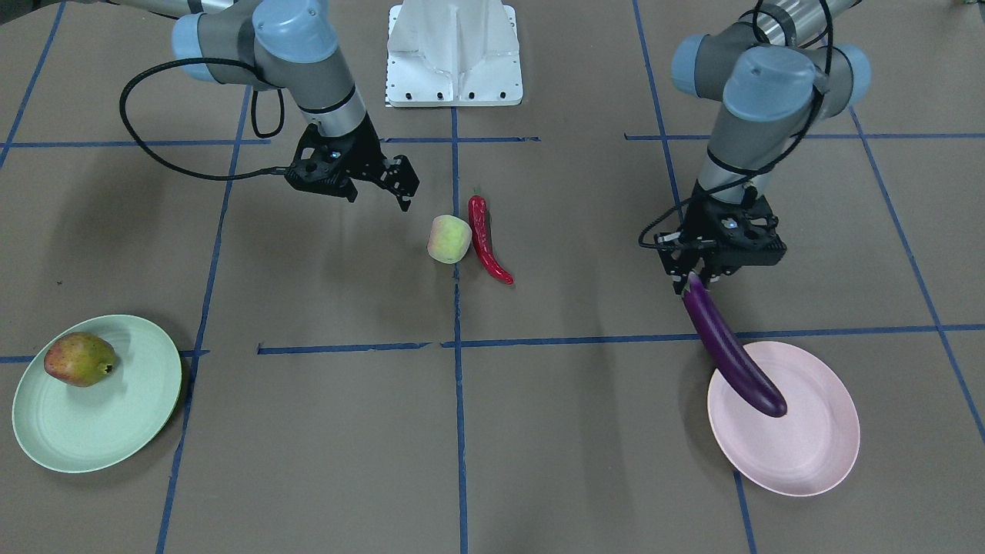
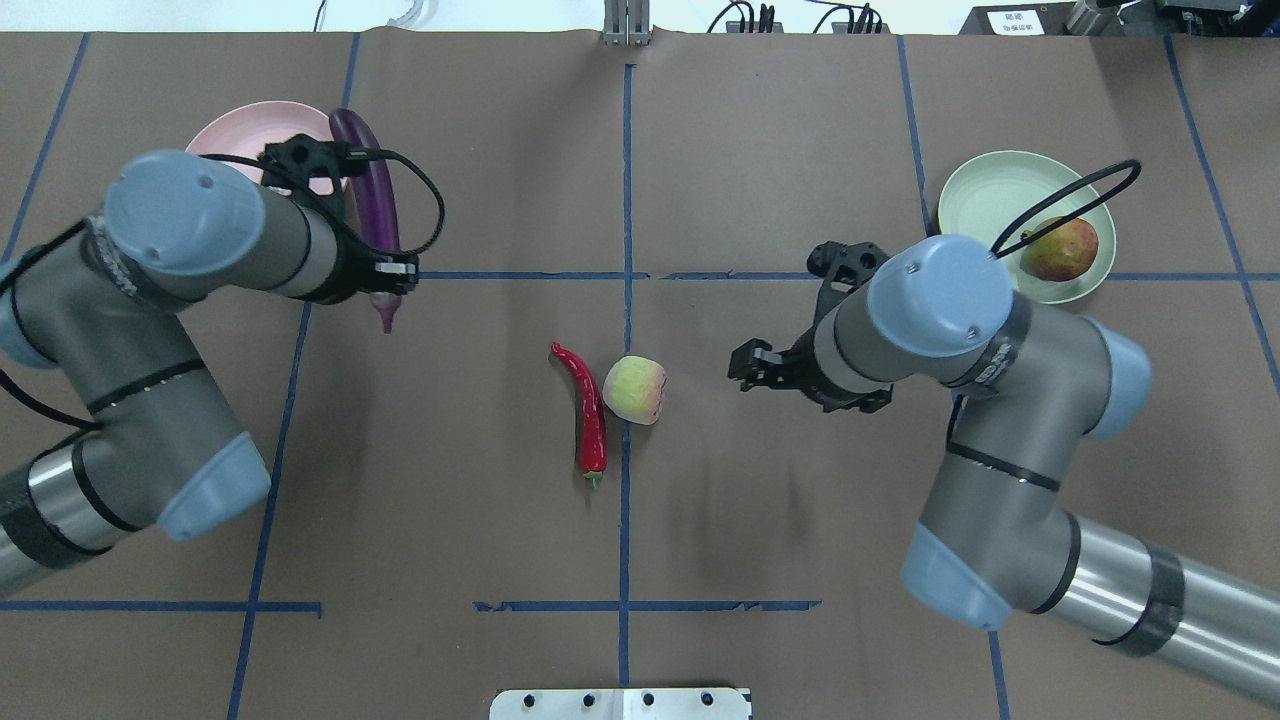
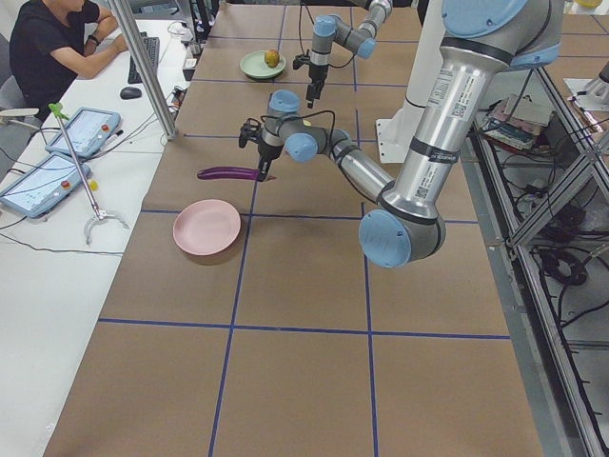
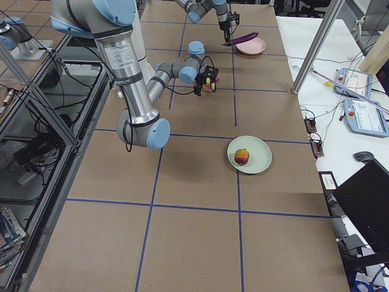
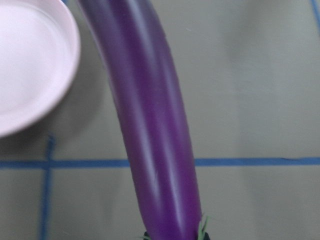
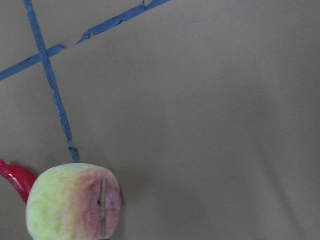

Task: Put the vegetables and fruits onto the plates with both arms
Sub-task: 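Grasp purple eggplant with left gripper while right gripper returns toward peach, then lower eggplant onto pink plate with left gripper while right gripper grasps peach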

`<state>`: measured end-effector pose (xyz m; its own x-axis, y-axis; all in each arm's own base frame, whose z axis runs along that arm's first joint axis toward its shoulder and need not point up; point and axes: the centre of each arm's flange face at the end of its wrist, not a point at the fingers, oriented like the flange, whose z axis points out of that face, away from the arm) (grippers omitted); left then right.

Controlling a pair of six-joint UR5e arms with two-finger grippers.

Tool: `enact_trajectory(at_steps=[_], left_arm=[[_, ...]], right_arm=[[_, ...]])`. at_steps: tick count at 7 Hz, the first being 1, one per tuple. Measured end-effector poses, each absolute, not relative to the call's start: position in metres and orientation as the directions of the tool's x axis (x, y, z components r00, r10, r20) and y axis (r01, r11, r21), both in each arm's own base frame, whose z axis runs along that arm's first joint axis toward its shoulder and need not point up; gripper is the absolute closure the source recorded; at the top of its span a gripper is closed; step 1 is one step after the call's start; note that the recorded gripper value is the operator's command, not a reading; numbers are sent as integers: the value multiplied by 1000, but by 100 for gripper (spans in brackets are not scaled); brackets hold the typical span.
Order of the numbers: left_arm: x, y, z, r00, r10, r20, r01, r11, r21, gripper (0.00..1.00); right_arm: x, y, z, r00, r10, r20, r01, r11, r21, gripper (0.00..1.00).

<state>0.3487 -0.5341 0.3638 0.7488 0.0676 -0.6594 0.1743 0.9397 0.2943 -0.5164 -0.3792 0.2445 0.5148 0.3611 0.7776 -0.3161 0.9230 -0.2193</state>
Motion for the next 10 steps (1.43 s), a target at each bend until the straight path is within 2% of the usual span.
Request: enact_trajectory(at_steps=[3,7,8,9,10], left_arm=[[340,-555,394,787,83,-612,138,942,305,98],[338,-564,406,799,75,-596,133,945,297,98],[335,-576,418,810,88,-580,119,944,309,95],[336,-590,436,815,108,-569,104,939,328,74],[340,-601,459,814,121,-567,99,935,340,1]], right_arm=[[-569,-390,218,495,441,749,-362,888,-283,0],[-607,-410,200,503,449,738,-394,880,-267,0],[-618,-416,201,512,453,730,-406,876,-260,35],[-624,-420,202,518,456,724,-415,874,-254,99],[-624,-421,201,518,457,723,-419,873,-251,100]])
